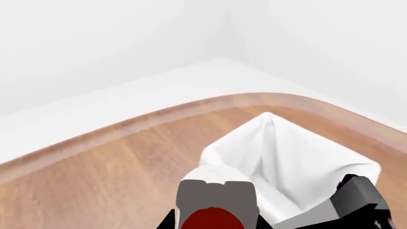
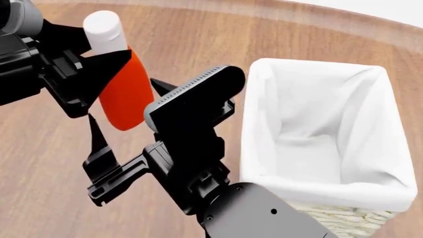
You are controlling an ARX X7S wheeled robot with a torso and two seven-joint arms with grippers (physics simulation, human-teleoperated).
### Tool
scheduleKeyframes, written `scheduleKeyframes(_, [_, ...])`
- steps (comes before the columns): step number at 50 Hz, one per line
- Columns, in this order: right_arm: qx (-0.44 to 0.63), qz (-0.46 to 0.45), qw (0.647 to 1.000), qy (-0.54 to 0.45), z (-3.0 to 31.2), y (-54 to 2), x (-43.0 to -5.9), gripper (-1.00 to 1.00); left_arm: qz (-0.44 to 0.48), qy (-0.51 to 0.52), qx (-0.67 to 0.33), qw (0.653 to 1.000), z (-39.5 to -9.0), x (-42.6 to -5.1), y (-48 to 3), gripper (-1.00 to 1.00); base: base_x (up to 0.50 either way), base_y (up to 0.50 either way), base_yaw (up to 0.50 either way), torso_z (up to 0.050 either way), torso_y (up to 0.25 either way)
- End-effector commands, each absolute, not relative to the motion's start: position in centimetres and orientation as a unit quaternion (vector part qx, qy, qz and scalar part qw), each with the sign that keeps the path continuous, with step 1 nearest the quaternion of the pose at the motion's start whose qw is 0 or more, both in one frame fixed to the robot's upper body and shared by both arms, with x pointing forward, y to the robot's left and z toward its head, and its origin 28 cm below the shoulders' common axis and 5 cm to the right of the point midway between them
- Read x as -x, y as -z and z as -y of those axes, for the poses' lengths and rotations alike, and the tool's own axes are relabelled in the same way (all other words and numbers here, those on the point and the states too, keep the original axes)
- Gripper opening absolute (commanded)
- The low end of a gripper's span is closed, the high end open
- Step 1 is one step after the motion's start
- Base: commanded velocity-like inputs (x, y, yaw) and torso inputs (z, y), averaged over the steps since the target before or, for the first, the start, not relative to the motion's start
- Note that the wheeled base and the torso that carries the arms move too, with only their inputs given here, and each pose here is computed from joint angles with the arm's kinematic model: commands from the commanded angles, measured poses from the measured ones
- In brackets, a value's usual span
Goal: Pick up the ketchup, and put it in the basket.
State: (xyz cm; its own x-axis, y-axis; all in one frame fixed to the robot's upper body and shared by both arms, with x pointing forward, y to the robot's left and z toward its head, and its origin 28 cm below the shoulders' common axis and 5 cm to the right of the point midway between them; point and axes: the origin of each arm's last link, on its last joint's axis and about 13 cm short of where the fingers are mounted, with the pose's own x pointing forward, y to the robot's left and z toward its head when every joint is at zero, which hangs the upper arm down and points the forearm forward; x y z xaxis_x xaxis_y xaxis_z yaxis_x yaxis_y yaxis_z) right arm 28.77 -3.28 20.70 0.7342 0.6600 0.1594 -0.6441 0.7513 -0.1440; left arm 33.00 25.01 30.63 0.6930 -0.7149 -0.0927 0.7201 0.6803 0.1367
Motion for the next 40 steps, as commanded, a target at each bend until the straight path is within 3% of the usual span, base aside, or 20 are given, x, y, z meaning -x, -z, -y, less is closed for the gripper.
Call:
scheduleKeyframes(1, [0.031, 0.107, 0.931, -0.349, 3.0, -20.9, -30.1, 1.00, 0.005, 0.404, -0.081, 0.911, -24.5, -33.1, -31.3, -1.00, 0.00, 0.00, 0.00, 0.000, 0.000])
scheduleKeyframes(40, [0.033, 0.095, 0.935, -0.341, 2.1, -19.9, -32.2, 1.00, 0.005, 0.408, -0.076, 0.910, -24.4, -33.1, -31.2, -1.00, 0.00, 0.00, 0.00, 0.000, 0.001])
